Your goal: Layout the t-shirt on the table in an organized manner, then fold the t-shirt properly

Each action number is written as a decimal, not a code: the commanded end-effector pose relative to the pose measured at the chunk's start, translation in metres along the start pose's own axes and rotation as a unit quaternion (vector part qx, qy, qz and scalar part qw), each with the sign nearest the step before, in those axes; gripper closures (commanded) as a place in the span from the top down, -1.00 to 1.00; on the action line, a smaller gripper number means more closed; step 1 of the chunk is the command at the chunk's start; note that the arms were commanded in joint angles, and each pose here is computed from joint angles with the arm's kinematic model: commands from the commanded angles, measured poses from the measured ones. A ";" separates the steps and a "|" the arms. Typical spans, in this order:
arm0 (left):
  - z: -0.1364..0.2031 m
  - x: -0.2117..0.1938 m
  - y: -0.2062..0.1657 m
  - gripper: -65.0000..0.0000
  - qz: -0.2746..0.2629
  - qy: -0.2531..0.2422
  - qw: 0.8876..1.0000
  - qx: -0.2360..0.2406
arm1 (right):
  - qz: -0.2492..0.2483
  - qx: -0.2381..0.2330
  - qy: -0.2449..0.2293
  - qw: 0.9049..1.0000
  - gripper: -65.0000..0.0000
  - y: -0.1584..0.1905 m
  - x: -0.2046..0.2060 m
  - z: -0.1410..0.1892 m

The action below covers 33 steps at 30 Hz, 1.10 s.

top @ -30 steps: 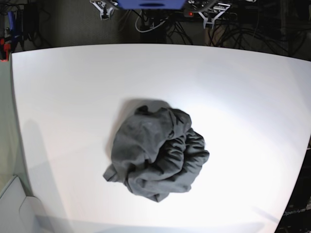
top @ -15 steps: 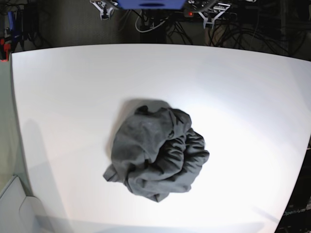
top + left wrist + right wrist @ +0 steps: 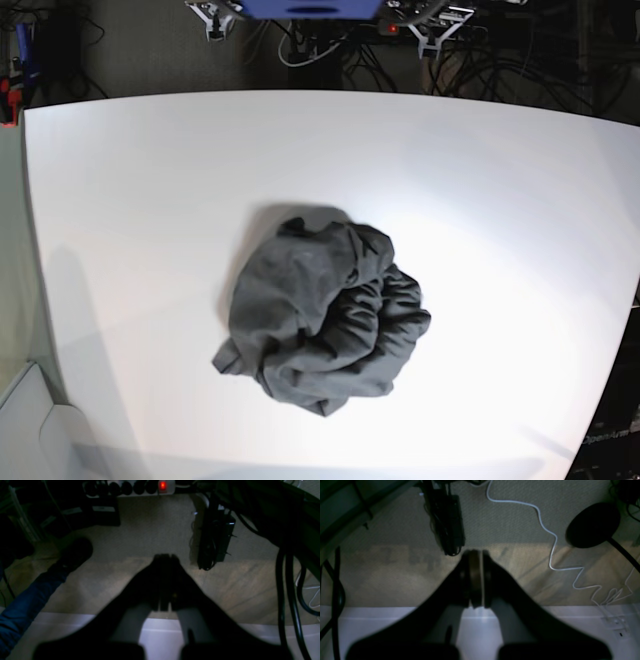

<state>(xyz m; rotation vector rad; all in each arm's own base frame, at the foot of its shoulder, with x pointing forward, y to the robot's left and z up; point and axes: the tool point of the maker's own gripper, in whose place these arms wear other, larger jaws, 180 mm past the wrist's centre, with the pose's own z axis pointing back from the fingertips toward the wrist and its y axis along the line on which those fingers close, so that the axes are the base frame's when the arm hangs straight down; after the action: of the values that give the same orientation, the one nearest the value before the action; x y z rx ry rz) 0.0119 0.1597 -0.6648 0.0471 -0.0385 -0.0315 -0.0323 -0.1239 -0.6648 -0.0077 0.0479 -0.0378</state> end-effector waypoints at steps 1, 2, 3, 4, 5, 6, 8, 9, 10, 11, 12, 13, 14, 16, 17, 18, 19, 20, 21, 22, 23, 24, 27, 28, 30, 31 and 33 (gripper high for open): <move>0.000 -0.001 0.001 -0.99 -0.001 0.000 1.000 0.000 | -0.002 0.006 -0.001 1.000 -1.00 0.003 0.000 0.000; 0.000 -0.001 0.001 -0.99 0.000 0.000 1.000 0.000 | -0.002 0.006 -0.001 1.000 -1.00 0.003 0.000 0.000; 0.000 -0.001 0.001 -0.99 0.000 0.000 1.000 0.000 | -0.002 0.006 -0.001 1.000 -1.00 0.003 0.000 0.000; 0.000 -0.001 0.001 -0.99 0.000 0.000 1.000 0.000 | -0.002 0.006 -0.001 1.000 -1.00 0.003 0.000 0.000; 0.000 -0.001 0.001 -0.99 0.000 0.000 1.000 0.000 | -0.002 0.006 -0.001 1.000 -1.00 0.003 0.000 0.000; 0.000 -0.001 0.001 -0.99 0.000 0.000 1.000 0.000 | -0.002 0.006 -0.001 1.000 -1.00 0.003 0.000 0.000; 0.000 0.000 0.001 -0.99 0.000 -0.001 1.000 0.000 | -0.003 0.006 -0.001 1.000 -1.00 0.003 0.000 0.000; 0.000 0.000 0.001 -0.99 0.000 -0.001 1.000 0.000 | -0.003 0.006 -0.001 1.000 -1.00 0.003 0.000 0.000; 0.000 0.000 0.001 -0.99 0.000 -0.001 1.000 0.000 | -0.003 0.006 -0.001 1.000 -1.00 0.003 0.000 0.000; 0.000 0.000 0.001 -0.99 0.000 -0.001 1.000 0.000 | -0.003 0.006 -0.001 1.000 -1.00 0.003 0.000 0.000; 0.000 0.000 0.001 -0.99 0.000 -0.001 1.000 0.000 | -0.003 0.006 -0.001 1.000 -1.00 0.003 0.000 0.000; 0.000 0.000 0.001 -0.99 0.000 -0.001 1.000 0.000 | -0.003 0.006 0.000 1.000 -1.00 0.003 0.000 0.000; 0.000 0.000 0.001 -0.99 -0.001 -0.001 1.000 0.000 | -0.003 0.006 0.000 1.000 -1.00 0.003 -0.001 0.000; 0.000 -0.001 0.001 -0.99 -0.002 0.000 1.000 0.000 | -0.003 0.006 0.000 1.000 -1.00 0.003 -0.001 0.000; 0.000 -0.001 0.001 -0.99 -0.002 0.000 1.000 0.000 | -0.003 0.006 0.000 1.000 -1.00 0.003 -0.001 0.000; 0.000 -0.002 0.001 -0.99 -0.002 0.001 1.000 0.000 | -0.003 0.006 0.000 1.000 -1.00 0.003 -0.001 0.000; 0.000 -0.002 0.000 -0.99 -0.002 0.001 1.000 -0.001 | -0.003 0.006 0.000 1.000 -1.00 0.003 -0.001 0.000; 0.000 -0.003 0.000 -0.99 -0.002 0.001 1.000 -0.001 | -0.003 0.006 0.000 1.000 -1.00 0.003 0.000 0.000; 0.000 -0.003 0.000 -0.99 -0.002 0.001 1.000 -0.002 | -0.003 0.006 -0.001 1.000 -1.00 0.003 0.000 0.000; 0.000 -0.003 0.000 -0.99 -0.002 0.001 1.000 -0.002 | -0.003 0.006 0.000 1.000 -1.00 0.003 -0.001 0.000; 0.000 -0.008 0.000 -0.99 -0.003 0.004 1.000 -0.002 | -0.003 0.006 0.000 1.000 -1.00 0.003 -0.002 0.000; 0.000 -0.010 0.000 -0.99 -0.004 0.004 1.000 -0.003 | -0.003 0.006 0.000 1.000 -1.00 0.003 -0.003 0.000; 0.003 -0.008 0.010 -0.99 -0.005 -0.023 1.000 0.004 | -0.003 0.005 -0.007 1.000 -1.00 0.003 -0.002 0.000; 0.005 -0.007 0.012 -0.99 -0.005 -0.037 0.999 0.005 | -0.003 0.005 -0.007 1.000 -1.00 0.002 -0.008 0.001; 0.014 -0.003 0.006 -0.99 -0.009 -0.073 0.997 -0.001 | -0.002 0.002 -0.030 1.000 -1.00 -0.001 -0.004 0.004; 0.020 -0.003 0.005 -0.99 -0.011 -0.090 0.996 -0.003 | -0.002 0.001 -0.038 0.999 -1.00 -0.002 -0.007 0.006; 0.032 0.009 0.014 -0.99 -0.018 -0.126 0.992 0.002 | -0.002 -0.001 -0.062 0.998 -1.00 -0.005 -0.005 0.012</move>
<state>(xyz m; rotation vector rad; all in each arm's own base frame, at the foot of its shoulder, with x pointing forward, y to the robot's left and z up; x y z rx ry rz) 0.0123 0.1675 -0.6332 0.0401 -0.2670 -0.0693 -0.0329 -0.1297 -0.6522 -0.0182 -0.0825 -0.0388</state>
